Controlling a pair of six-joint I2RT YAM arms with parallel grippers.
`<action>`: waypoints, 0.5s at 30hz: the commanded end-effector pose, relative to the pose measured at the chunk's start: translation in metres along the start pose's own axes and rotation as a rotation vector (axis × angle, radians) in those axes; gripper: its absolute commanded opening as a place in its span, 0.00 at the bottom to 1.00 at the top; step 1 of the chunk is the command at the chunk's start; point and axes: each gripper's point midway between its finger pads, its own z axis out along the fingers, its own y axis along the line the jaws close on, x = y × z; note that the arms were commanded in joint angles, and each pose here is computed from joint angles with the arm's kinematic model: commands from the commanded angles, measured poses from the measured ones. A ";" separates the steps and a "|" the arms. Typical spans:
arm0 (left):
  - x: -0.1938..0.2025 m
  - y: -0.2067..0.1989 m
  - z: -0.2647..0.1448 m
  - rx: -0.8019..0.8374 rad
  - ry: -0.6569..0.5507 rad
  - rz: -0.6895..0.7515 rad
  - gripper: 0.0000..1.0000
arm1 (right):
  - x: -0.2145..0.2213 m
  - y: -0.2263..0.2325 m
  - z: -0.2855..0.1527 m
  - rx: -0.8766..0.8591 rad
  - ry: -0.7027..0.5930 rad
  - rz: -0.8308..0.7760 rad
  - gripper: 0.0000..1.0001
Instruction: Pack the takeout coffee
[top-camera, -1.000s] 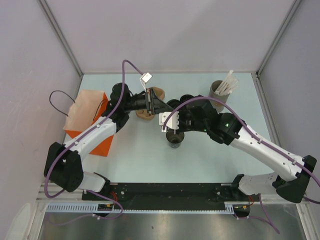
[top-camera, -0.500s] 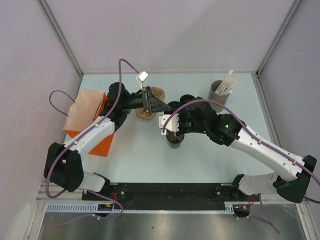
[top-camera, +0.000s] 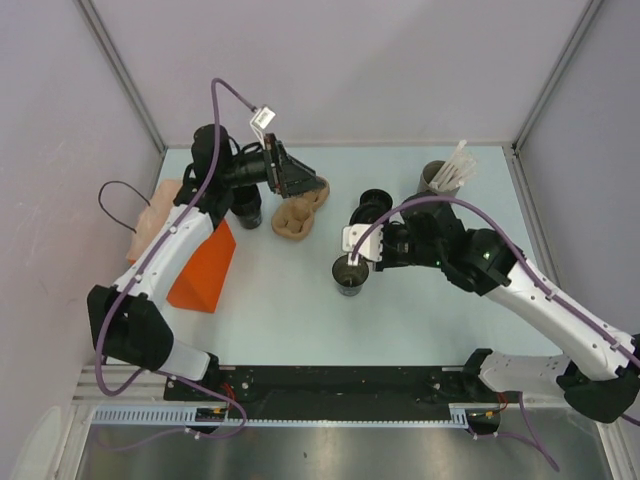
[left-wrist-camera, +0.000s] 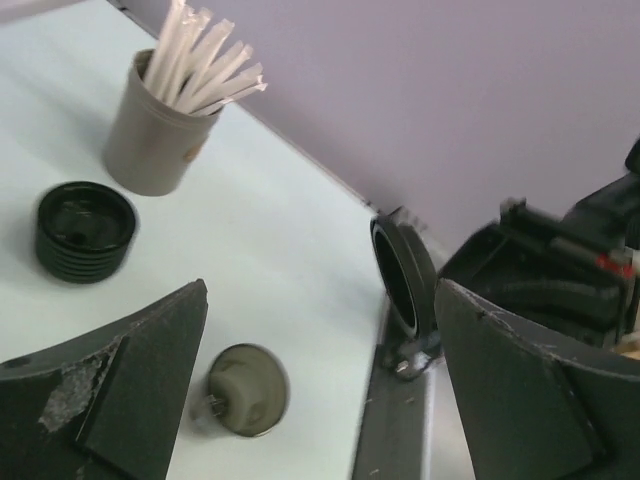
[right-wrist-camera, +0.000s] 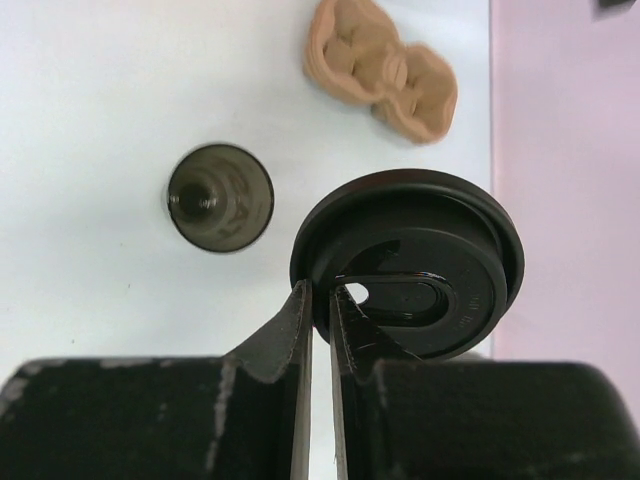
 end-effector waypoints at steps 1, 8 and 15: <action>-0.004 0.000 -0.011 -0.072 0.060 0.252 1.00 | 0.005 -0.013 -0.012 -0.012 -0.021 0.099 0.00; 0.021 0.014 -0.026 -0.142 0.109 0.482 1.00 | 0.030 -0.031 -0.010 -0.093 0.010 0.292 0.00; 0.061 0.015 -0.027 -0.166 0.146 0.723 1.00 | 0.049 -0.022 0.011 -0.215 0.093 0.448 0.00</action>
